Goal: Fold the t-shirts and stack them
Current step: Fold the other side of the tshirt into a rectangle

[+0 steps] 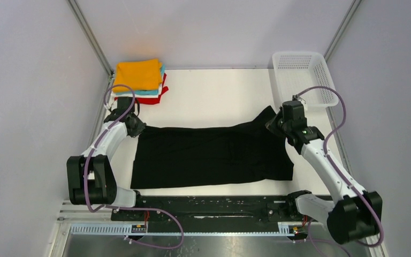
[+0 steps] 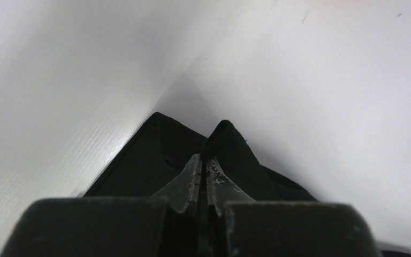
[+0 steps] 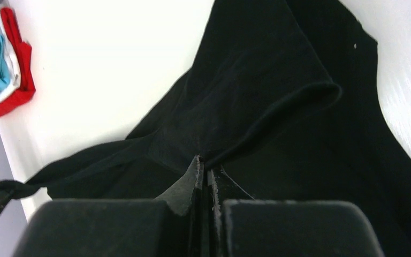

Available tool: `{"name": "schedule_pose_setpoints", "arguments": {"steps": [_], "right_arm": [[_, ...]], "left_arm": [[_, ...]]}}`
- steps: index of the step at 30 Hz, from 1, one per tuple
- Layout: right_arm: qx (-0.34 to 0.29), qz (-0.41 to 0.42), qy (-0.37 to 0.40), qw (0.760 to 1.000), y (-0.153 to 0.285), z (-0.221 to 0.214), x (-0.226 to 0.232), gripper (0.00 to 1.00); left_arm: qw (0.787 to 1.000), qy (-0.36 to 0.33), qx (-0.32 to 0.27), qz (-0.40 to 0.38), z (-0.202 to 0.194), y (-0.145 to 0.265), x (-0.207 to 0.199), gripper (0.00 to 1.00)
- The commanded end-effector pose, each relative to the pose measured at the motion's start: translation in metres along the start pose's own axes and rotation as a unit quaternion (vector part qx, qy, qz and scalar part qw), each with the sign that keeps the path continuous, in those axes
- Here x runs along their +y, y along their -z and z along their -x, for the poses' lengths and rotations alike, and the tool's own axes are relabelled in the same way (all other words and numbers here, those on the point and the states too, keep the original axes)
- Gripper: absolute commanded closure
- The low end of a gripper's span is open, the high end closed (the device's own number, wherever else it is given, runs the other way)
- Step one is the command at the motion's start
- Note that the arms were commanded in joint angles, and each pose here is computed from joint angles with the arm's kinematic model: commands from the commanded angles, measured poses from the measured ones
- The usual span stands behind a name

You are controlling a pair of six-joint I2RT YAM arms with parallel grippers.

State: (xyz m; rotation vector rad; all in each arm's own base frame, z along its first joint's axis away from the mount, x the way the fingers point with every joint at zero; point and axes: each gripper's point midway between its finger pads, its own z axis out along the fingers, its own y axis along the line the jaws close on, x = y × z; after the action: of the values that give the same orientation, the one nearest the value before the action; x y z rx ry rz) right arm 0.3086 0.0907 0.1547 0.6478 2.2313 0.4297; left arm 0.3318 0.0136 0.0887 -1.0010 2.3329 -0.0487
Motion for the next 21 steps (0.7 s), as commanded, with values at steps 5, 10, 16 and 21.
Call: {"name": "schedule_pose_setpoints", "arguments": {"steps": [5,10,16,21], "right_arm": [[0.037,0.026,0.021,0.999,0.025,-0.029,-0.007,1.00],[0.065,0.037,0.033,0.997,0.028,-0.048,-0.006,1.00],[0.111,0.009,0.040,0.993,0.037,-0.087,-0.030,1.00],[0.156,-0.026,0.013,0.987,0.053,-0.133,-0.063,0.92]], "left_arm": [[0.996,0.034,-0.081,-0.022,0.048,0.016,-0.022,1.00],[0.996,0.052,-0.077,-0.016,0.037,0.012,-0.013,1.00],[0.995,0.076,-0.069,-0.016,0.008,0.003,0.007,1.00],[0.993,0.100,-0.067,-0.006,-0.016,0.000,0.029,0.93]]}}
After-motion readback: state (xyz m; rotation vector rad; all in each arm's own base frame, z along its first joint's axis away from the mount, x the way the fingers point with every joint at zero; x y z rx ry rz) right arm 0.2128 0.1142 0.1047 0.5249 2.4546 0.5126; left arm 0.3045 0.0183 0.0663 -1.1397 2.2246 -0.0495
